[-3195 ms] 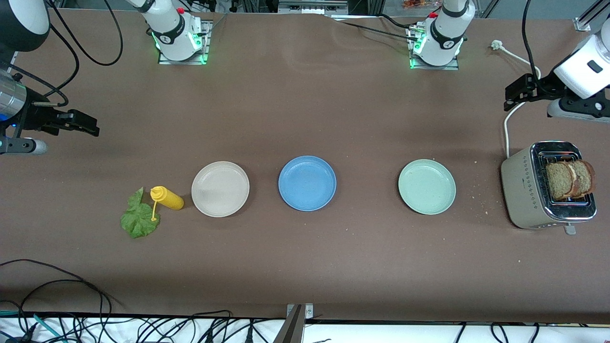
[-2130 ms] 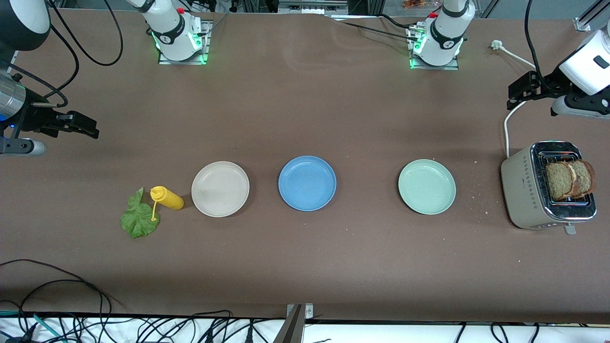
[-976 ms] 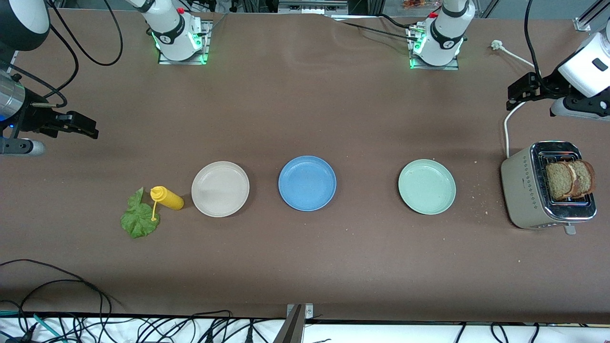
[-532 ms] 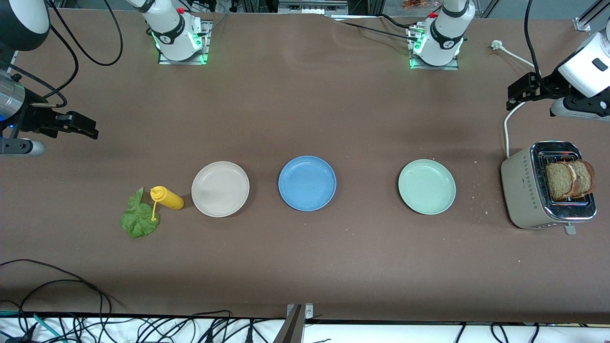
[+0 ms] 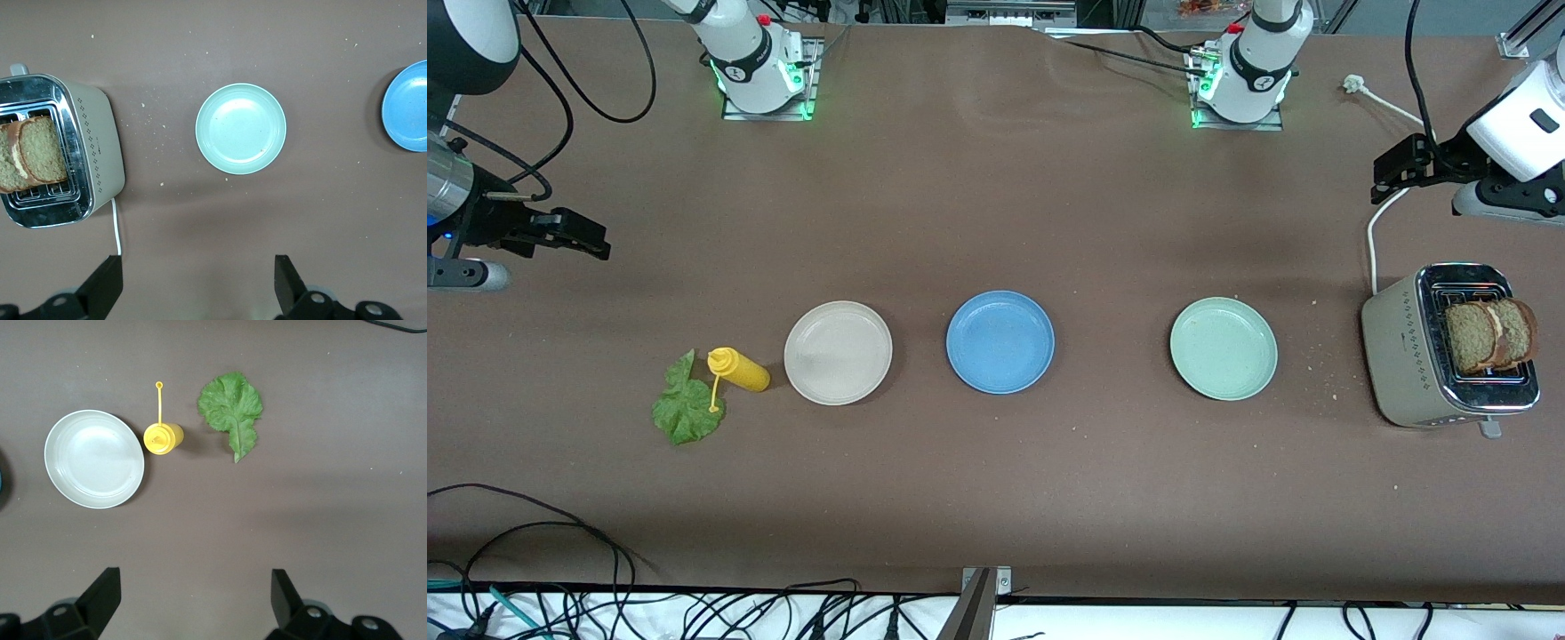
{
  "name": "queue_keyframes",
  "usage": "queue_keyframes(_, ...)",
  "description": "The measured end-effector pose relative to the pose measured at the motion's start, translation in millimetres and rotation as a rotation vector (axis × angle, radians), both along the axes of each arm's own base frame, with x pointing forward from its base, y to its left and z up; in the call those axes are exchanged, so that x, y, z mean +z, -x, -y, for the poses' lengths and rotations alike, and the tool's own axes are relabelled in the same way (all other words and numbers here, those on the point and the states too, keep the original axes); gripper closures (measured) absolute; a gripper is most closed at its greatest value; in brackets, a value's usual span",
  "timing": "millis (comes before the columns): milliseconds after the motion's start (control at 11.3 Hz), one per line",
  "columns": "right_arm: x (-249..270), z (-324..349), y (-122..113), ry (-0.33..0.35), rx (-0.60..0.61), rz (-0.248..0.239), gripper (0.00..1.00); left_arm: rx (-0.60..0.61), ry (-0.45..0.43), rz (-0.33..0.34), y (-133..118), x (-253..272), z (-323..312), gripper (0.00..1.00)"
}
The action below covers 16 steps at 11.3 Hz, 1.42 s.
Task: Make sandwich in blue plate with both arms
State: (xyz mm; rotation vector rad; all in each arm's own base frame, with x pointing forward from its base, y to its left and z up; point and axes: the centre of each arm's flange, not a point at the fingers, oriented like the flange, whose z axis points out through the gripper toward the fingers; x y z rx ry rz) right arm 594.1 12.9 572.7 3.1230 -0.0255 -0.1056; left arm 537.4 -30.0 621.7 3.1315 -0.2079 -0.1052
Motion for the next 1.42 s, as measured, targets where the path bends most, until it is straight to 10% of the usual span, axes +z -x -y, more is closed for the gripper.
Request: queue_keyframes(1420, -0.1, 0.9, -0.2, 0.000, -0.001, 0.001, 0.00, -0.007, -0.004, -0.064, 6.1, -6.7, 2.9, 0.00)
